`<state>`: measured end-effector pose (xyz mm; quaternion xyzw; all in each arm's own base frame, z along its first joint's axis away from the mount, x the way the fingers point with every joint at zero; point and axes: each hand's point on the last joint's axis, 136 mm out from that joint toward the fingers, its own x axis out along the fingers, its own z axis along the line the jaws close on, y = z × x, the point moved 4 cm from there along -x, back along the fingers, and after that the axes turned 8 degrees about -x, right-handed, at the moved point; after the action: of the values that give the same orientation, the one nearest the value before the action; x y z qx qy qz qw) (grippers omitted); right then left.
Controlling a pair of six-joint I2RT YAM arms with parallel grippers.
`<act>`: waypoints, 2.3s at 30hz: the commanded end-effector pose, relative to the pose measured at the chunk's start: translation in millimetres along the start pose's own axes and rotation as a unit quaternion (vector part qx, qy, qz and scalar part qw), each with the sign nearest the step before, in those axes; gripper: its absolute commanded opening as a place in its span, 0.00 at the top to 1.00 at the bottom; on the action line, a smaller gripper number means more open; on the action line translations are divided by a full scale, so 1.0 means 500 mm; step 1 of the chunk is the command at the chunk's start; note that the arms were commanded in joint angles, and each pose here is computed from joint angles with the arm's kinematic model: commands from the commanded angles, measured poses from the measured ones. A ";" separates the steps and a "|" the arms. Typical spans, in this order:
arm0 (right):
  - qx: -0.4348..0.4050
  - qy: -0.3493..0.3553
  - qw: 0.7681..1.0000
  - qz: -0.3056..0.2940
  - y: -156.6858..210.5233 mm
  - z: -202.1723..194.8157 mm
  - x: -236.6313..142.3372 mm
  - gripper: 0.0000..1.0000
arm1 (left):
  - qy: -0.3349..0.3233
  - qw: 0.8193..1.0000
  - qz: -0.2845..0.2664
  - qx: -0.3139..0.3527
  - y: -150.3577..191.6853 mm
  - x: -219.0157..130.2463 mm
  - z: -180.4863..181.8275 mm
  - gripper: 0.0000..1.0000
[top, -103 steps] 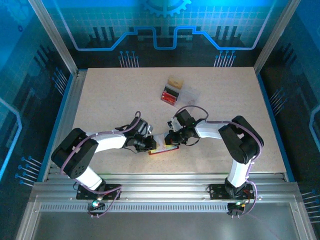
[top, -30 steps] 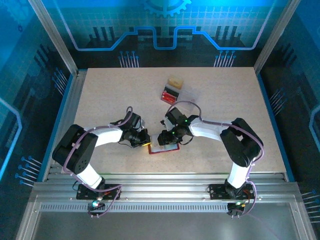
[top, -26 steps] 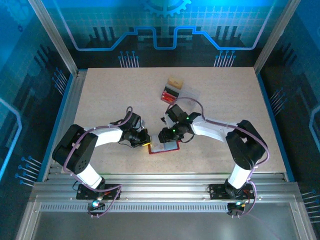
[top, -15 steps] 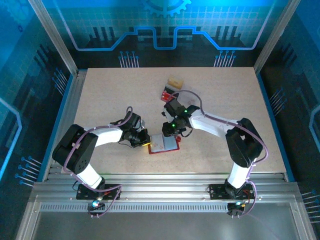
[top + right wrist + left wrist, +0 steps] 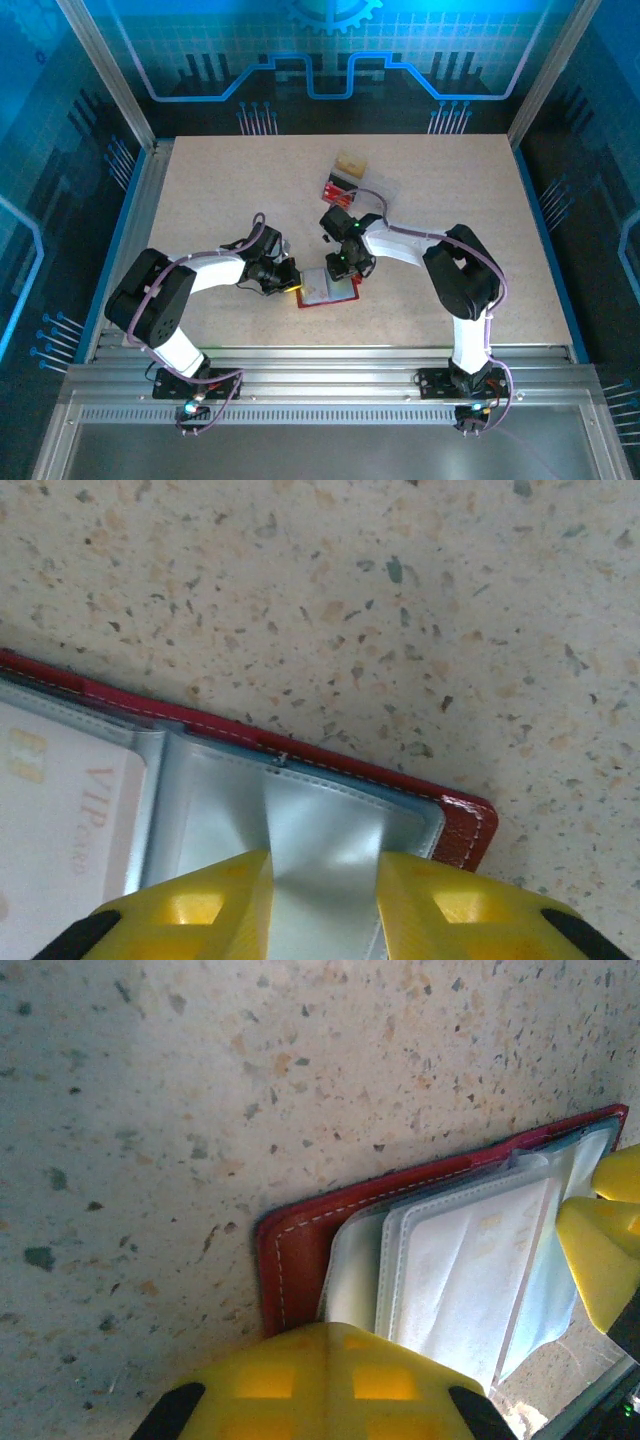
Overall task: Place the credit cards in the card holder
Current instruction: Flip over the card slot in the card holder.
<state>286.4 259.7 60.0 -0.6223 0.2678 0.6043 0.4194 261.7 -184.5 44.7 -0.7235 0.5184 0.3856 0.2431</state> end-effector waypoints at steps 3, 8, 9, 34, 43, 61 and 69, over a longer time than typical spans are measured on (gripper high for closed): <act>-0.012 0.021 0.999 0.037 0.029 0.004 0.040 0.70 | -0.058 0.998 0.016 -0.010 0.018 0.032 0.059 1.00; -0.015 0.027 0.999 0.040 0.040 0.012 0.042 0.80 | -0.058 0.998 0.017 -0.010 0.018 0.032 0.059 1.00; -0.017 0.025 0.999 0.039 0.041 0.014 0.042 0.83 | -0.058 0.998 0.017 -0.010 0.018 0.032 0.059 1.00; -0.036 -0.038 0.998 -0.047 -0.037 0.083 -0.075 1.00 | -0.055 0.998 0.018 -0.011 0.018 0.033 0.058 1.00; -0.042 -0.071 0.995 -0.051 -0.056 0.134 -0.073 1.00 | -0.053 0.998 0.021 -0.012 0.020 0.036 0.057 1.00; 0.021 -0.209 0.976 -0.057 -0.041 0.162 -0.025 0.63 | -0.041 0.999 0.025 -0.012 0.023 0.031 0.049 1.00; 0.009 -0.305 0.946 -0.110 -0.061 0.187 -0.092 0.50 | -0.030 0.999 0.027 -0.015 0.025 0.028 0.043 0.96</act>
<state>262.2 328.0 83.1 -0.4658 0.1402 0.6917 0.5338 264.4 -189.0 45.1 -0.7261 0.5254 0.3736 0.2388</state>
